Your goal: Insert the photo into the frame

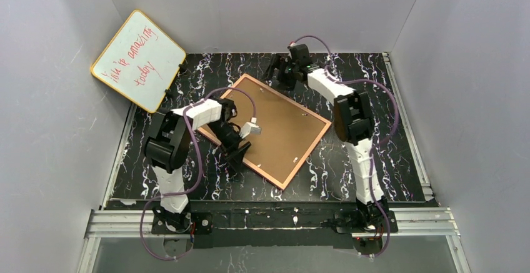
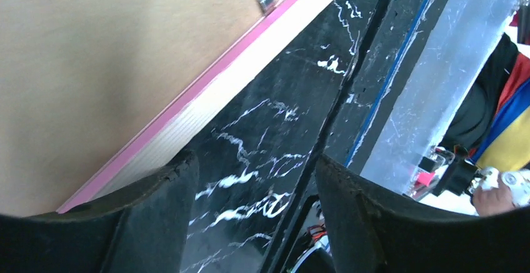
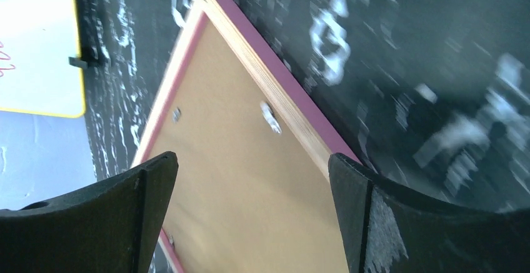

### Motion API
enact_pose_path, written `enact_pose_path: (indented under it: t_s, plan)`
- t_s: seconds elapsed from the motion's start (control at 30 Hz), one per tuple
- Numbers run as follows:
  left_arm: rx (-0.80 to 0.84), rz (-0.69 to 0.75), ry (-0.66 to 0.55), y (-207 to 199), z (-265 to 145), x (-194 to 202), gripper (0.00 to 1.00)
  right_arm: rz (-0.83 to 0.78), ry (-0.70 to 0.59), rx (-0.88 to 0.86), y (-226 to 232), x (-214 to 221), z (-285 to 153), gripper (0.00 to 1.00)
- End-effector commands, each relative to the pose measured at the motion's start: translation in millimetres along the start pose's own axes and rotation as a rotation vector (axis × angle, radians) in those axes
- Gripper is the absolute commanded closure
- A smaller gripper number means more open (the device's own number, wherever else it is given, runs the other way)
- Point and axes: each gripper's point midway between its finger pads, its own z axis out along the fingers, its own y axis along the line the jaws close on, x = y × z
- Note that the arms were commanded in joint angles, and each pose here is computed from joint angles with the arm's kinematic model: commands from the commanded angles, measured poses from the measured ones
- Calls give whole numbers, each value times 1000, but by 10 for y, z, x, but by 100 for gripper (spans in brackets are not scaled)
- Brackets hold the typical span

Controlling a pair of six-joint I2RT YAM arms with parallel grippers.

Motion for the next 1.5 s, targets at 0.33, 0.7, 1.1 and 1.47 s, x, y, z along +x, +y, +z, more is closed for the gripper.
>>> enact_pose_path:
  t_s: [0.33, 0.7, 1.1, 1.47]
  plan:
    - [-529, -150, -362, 1606, -2038, -501, 36, 129, -183, 276, -551, 467, -2125, 1]
    - [-650, -305, -333, 2464, -1798, -357, 51, 293, -37, 230, -822, 1649, -2405, 1]
    - [-404, -325, -297, 2196, -1382, -81, 62, 301, 6, 204, -997, 1599, -2084, 1]
    - [35, -222, -236, 941, -756, 285, 60, 305, -13, 199, -1238, 753, -1890, 1]
